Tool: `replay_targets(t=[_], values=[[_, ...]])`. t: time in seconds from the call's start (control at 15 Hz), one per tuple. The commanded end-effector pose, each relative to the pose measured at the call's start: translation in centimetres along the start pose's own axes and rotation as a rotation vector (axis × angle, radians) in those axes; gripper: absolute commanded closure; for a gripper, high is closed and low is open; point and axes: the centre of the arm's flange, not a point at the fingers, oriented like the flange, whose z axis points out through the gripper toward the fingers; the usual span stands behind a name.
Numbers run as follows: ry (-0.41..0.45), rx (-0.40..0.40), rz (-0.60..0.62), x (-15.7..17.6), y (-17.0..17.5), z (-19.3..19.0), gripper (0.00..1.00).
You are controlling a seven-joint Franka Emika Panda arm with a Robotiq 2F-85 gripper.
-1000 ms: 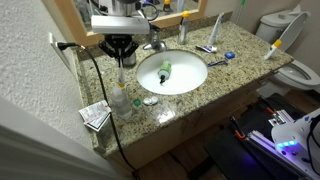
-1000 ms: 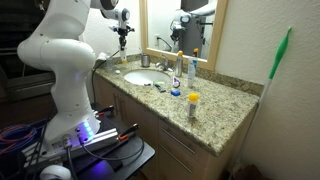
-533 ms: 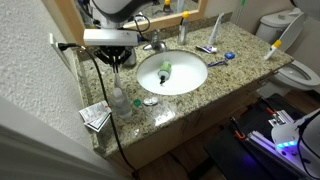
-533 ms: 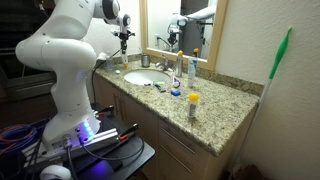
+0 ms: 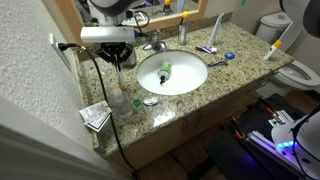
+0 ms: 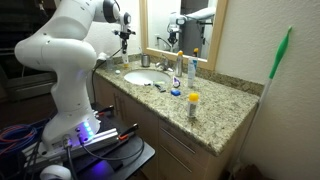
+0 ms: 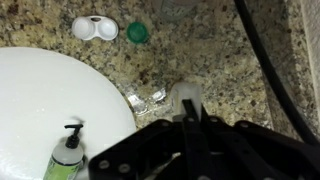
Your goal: Move the tube across the sink
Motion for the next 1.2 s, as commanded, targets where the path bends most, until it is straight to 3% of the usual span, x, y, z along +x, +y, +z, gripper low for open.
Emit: replay_targets(t=[0.0,0.4,0.47,0.8,1.13], values=[[0.005,-0.024,0.021,0.6,-1.4,-0.6,0.99],[0.004,0.028,0.049,0.7,-1.8,-0.4,0.99],[0.001,0.007,0.034,0.2,-0.6,-0.2,0.96],[-0.006,-0.001,0.049,0.2,-0.7,-0.1,0.99],[-0.025,0.044,0.041,0.2,-0.9,0.0,0.99]])
